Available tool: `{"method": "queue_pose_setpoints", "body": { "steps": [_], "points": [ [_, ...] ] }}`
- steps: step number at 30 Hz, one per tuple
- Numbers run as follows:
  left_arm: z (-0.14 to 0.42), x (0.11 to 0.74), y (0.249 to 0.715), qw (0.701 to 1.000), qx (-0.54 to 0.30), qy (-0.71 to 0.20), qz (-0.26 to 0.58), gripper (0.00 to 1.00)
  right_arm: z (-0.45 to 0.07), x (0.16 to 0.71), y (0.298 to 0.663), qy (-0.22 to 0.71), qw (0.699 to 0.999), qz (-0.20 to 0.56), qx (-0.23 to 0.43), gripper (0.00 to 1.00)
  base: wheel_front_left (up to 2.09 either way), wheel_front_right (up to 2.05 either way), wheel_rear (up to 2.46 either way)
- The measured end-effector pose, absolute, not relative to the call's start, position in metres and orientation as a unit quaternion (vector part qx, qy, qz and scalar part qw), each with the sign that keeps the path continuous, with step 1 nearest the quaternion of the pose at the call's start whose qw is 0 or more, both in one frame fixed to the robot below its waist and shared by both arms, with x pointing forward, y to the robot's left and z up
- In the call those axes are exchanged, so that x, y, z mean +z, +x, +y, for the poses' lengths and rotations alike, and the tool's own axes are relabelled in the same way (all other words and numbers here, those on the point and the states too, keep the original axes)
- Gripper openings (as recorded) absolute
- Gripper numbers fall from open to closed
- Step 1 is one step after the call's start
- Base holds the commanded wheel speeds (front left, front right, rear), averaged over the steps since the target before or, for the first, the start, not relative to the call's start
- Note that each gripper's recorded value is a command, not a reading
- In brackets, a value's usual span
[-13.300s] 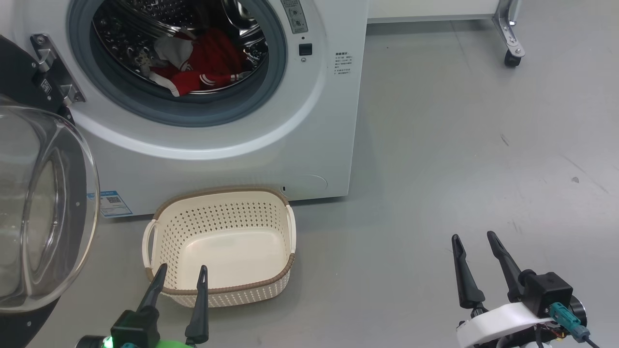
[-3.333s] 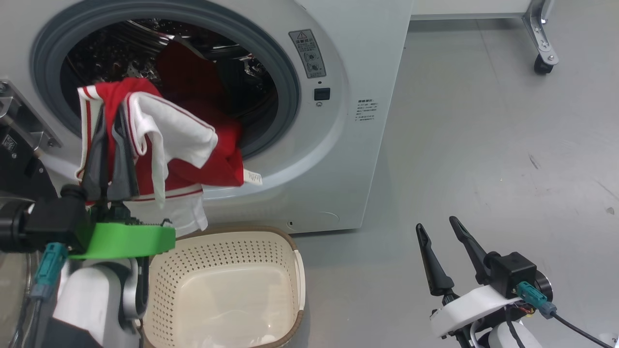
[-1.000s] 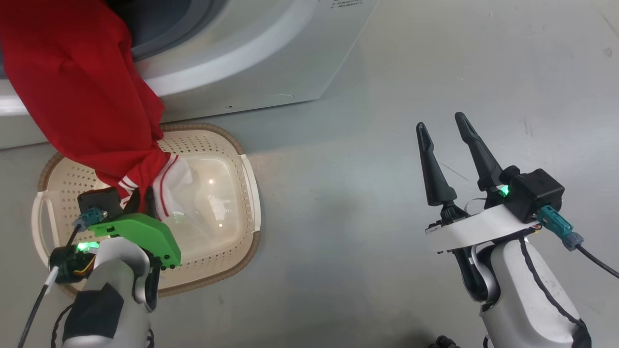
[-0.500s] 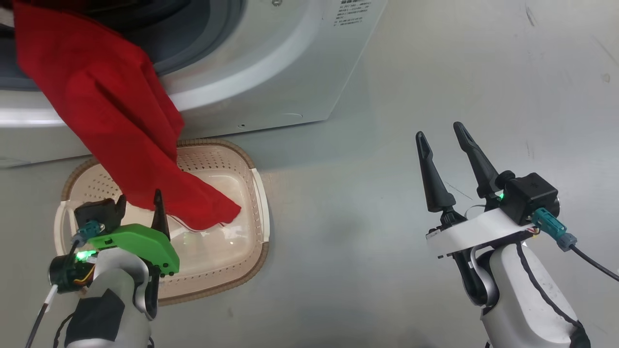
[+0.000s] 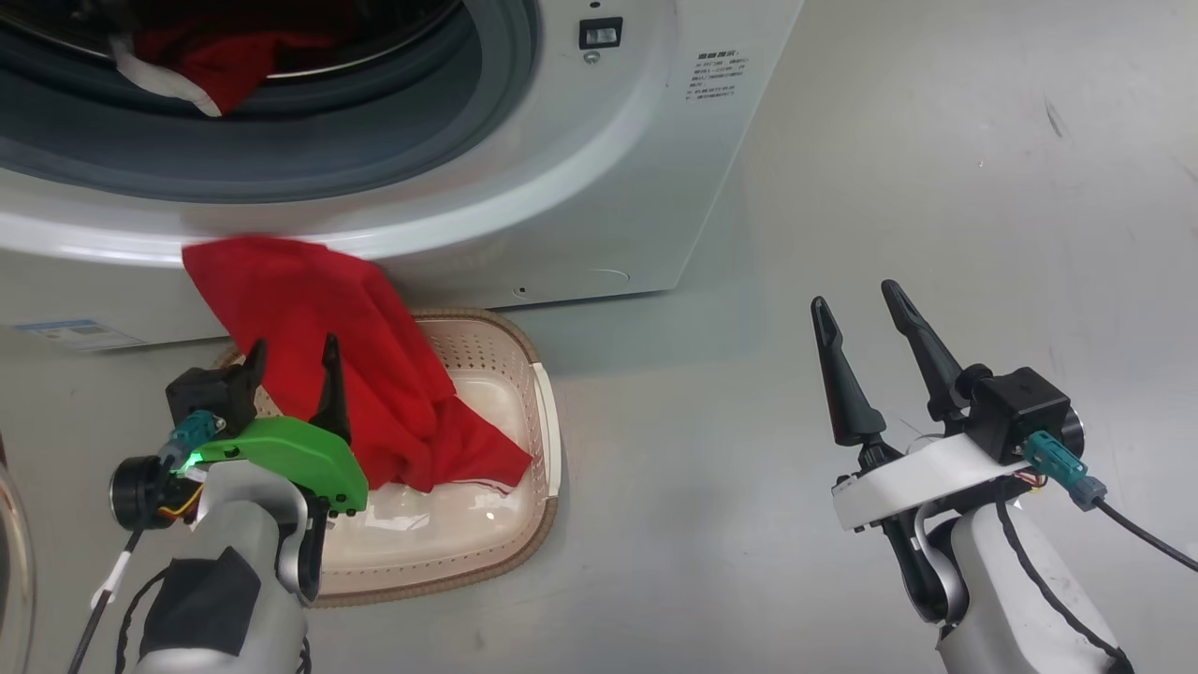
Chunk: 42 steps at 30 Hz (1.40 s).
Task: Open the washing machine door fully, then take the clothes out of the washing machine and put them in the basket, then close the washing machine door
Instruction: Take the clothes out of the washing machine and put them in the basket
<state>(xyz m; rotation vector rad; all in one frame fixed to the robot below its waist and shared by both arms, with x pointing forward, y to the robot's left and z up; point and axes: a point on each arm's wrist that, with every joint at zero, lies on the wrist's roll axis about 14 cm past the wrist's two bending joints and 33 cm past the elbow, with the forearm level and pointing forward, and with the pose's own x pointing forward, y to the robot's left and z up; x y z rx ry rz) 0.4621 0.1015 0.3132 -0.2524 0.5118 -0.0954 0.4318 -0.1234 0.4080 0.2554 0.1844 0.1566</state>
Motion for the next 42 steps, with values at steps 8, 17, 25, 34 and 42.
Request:
{"method": "queue_pose_setpoints", "body": {
  "steps": [8,17,25,34,42],
  "points": [
    [0.102,0.385,0.486,0.981,-0.063,-0.119,0.141,1.00,-0.122,0.416,0.421,0.127,0.985,0.087,0.080,1.00,0.00,0.00,0.00],
    [0.111,0.442,0.476,0.991,-0.063,-0.105,0.059,1.00,-0.117,0.430,0.412,0.128,0.985,0.072,0.087,1.00,0.00,0.00,0.00],
    [0.117,0.466,0.454,0.993,-0.056,-0.096,0.026,1.00,-0.115,0.441,0.401,0.127,0.986,0.062,0.091,1.00,0.00,0.00,0.00],
    [0.117,0.463,0.418,0.993,-0.055,-0.096,0.033,1.00,-0.116,0.448,0.387,0.126,0.986,0.055,0.089,1.00,0.00,0.00,0.00],
    [0.115,0.450,0.395,0.992,-0.057,-0.097,0.056,1.00,-0.117,0.449,0.378,0.125,0.987,0.056,0.086,1.00,0.00,0.00,0.00]
  ]
}}
